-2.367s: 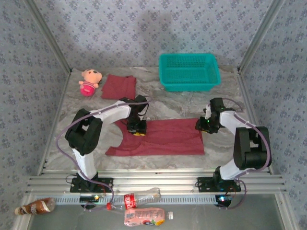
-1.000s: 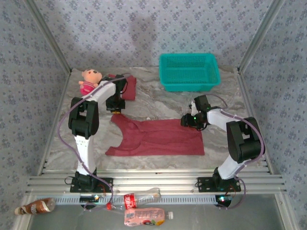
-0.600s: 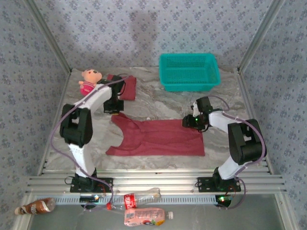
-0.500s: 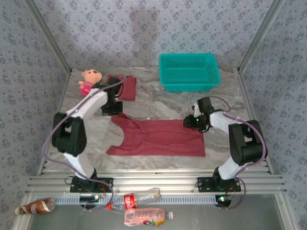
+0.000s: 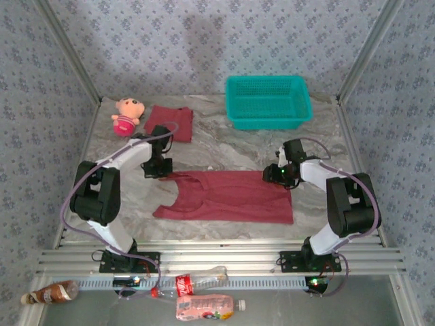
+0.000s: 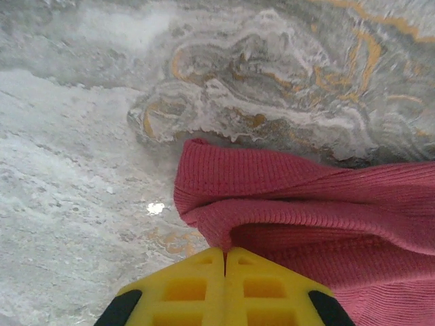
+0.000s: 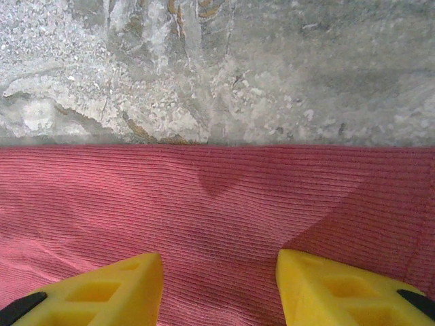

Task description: Fold and stack the tank tops

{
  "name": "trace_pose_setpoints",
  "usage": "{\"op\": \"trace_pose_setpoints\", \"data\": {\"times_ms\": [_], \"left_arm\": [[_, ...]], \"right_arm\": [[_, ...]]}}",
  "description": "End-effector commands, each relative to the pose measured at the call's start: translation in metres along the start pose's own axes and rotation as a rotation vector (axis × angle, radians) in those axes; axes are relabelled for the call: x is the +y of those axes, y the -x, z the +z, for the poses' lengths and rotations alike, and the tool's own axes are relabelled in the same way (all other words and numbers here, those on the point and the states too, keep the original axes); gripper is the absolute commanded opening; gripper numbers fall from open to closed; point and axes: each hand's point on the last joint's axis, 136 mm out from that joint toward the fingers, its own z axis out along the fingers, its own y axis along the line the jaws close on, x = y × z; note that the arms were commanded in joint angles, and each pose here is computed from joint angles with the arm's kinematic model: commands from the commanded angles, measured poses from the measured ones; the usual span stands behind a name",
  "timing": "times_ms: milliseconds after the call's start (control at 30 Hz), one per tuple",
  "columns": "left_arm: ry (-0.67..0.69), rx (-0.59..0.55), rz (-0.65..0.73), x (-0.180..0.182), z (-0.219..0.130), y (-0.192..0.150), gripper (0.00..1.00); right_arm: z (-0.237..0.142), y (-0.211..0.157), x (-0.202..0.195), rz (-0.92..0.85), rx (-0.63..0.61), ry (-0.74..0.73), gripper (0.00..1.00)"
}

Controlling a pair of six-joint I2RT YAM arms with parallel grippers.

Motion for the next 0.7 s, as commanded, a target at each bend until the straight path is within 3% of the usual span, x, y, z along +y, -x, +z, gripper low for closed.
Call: {"op": "trace_pose_setpoints", "data": {"times_ms": [0,167,400,500,667], "left_arm": [[0.003,-0.005,0.034,0.003,0.003,-0.014,0.00],[0.037,0.019,0.074,0.009,0.016,-0.026,0.00],[0.210,0.080,0.119,0.034,0.025,-0.023,0.11],[0.273,0.073,0.135,0.044,0.017,-0.016,0.28],[0.112,0.105,0.143,0.010,-0.004,-0.028,0.43]], "right_arm": [[0.001,-0.021,-0.018,0.047,0.064,-0.064,0.50],[-0.002,-0.020,-0.018,0.050,0.057,-0.065,0.50],[-0.014,-0.024,-0.012,0.045,0.074,-0.050,0.50],[-0.028,-0.017,-0.001,0.035,0.056,-0.011,0.50],[-0.037,0.009,0.053,-0.050,0.002,0.177,0.51]]}}
